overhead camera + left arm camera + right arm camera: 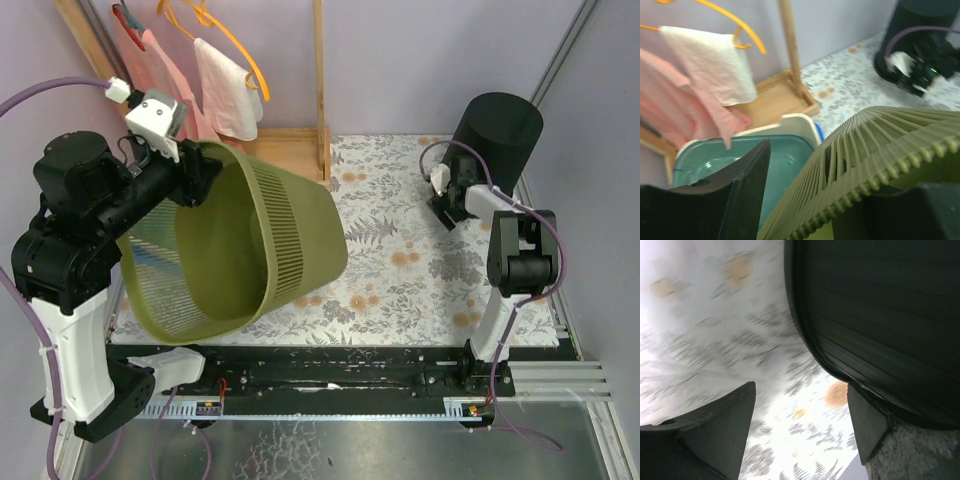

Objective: Turn the large container upside down
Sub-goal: Move the container to the corner of the board.

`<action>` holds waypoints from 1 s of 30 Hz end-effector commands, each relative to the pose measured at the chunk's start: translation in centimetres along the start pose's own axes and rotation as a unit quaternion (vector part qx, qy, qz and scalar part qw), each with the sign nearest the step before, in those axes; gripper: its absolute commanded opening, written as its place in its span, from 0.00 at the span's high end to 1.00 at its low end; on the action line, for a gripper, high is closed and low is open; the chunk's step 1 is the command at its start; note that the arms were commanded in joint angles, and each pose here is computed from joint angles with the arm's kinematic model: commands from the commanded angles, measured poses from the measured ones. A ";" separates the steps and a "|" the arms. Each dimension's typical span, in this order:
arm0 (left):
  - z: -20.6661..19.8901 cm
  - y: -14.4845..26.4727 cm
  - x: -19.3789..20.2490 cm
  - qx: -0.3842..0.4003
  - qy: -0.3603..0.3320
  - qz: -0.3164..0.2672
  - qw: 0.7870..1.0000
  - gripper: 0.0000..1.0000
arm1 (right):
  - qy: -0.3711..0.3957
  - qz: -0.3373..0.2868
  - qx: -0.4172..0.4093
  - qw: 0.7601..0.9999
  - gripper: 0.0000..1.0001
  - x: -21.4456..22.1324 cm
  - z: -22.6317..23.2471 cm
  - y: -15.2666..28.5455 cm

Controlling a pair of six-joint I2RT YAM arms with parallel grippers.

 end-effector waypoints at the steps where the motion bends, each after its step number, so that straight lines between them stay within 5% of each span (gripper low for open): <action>1: -4.0 0.2 -2.5 0.125 0.013 -0.049 0.991 1.00 | -0.022 -0.018 0.053 0.998 0.19 -2.7 -5.5 -1.3; 11: -9.1 -3.7 -2.7 0.288 0.087 -0.027 0.953 1.00 | -0.095 -0.123 0.112 0.981 0.19 -11.3 -12.5 -0.9; 16: -12.0 -6.8 -1.6 0.386 0.160 0.004 0.908 1.00 | -0.186 -0.220 0.006 0.958 0.17 -15.3 -10.6 6.1; 25: -19.9 -12.5 1.6 0.487 0.181 0.082 0.851 1.00 | -0.166 -0.293 -0.250 0.908 0.13 -10.8 -0.4 17.9; 30: -21.7 -15.8 2.4 0.509 0.201 0.090 0.832 1.00 | -0.146 -0.290 -0.210 0.922 0.12 -6.7 -0.7 21.9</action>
Point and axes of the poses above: each gripper's point midway between its finger pads, its own y axis back along the fingers, its own z axis along the line the jaws close on, x = y × z, the point moved 1 cm from there along y, back along the fingers, and after that the axes turned 9 degrees about -y, right-handed, at the moved point
